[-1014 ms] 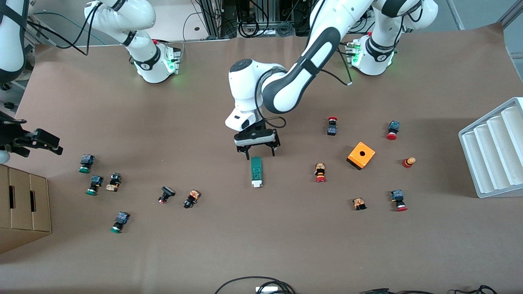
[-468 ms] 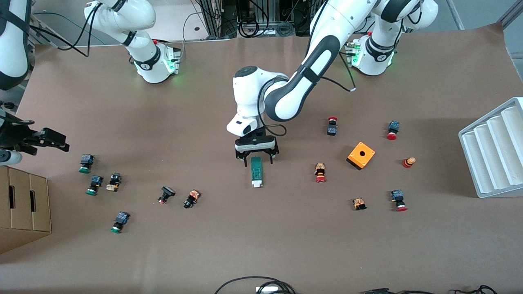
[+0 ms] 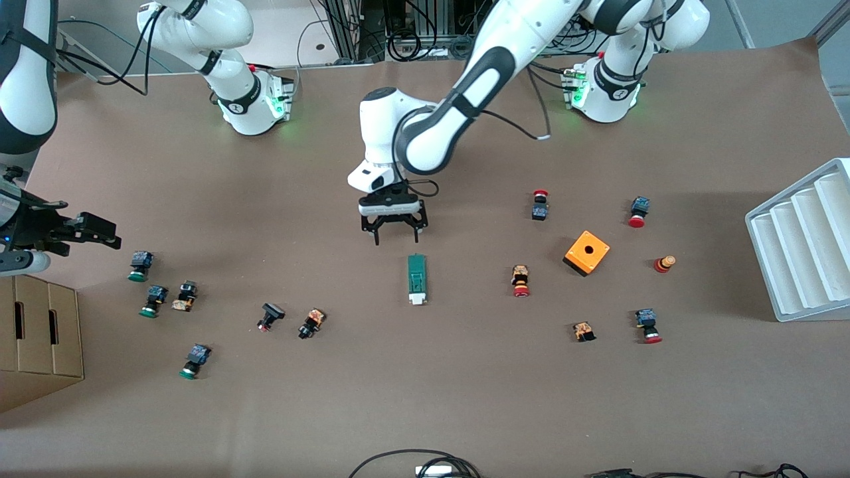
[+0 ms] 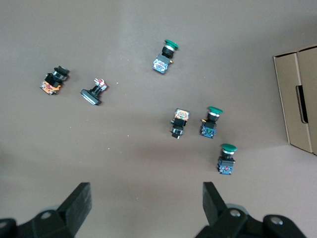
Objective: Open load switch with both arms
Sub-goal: 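Reach the right gripper toward the switch body while the left gripper hovers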
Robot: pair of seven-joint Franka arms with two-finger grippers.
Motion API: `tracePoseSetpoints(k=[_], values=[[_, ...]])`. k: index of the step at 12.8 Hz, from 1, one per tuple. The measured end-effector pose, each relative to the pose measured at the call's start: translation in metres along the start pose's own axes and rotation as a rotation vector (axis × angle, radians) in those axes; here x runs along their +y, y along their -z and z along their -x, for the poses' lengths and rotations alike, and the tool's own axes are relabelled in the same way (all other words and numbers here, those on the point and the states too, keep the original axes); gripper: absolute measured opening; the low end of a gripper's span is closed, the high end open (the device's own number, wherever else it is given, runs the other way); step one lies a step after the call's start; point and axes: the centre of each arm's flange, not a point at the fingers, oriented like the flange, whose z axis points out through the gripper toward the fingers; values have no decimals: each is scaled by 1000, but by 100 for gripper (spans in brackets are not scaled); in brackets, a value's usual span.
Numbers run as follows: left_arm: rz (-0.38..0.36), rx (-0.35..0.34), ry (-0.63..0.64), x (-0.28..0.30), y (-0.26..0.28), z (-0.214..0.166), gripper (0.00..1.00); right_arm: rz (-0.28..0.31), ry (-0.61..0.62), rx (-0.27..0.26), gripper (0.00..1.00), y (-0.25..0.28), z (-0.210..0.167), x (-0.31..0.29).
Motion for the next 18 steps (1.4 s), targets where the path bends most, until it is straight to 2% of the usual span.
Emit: tracePoseSetpoints(k=[4, 7, 9, 11, 13, 16, 18], values=[[-88, 91, 2, -18, -46, 20, 100, -43, -29, -8, 100, -10, -6, -7], [-94, 105, 25, -13, -53, 51, 100, -56, -138, -22, 100, -18, -12, -24], [-104, 154, 27, -11, -53, 67, 100, -52, -213, -35, 100, -23, -18, -52], [-83, 216, 48, -8, -52, 73, 100, -45, -297, -53, 100, -32, -24, -82], [-89, 251, 67, -8, -52, 72, 100, -34, -395, -68, 100, -42, -32, -105], [-139, 271, 69, -16, -63, 83, 100, -3, -577, -99, 100, -68, -53, -140], [-135, 289, 86, -21, -79, 105, 100, 35, -725, -122, 100, -93, -70, -185]])
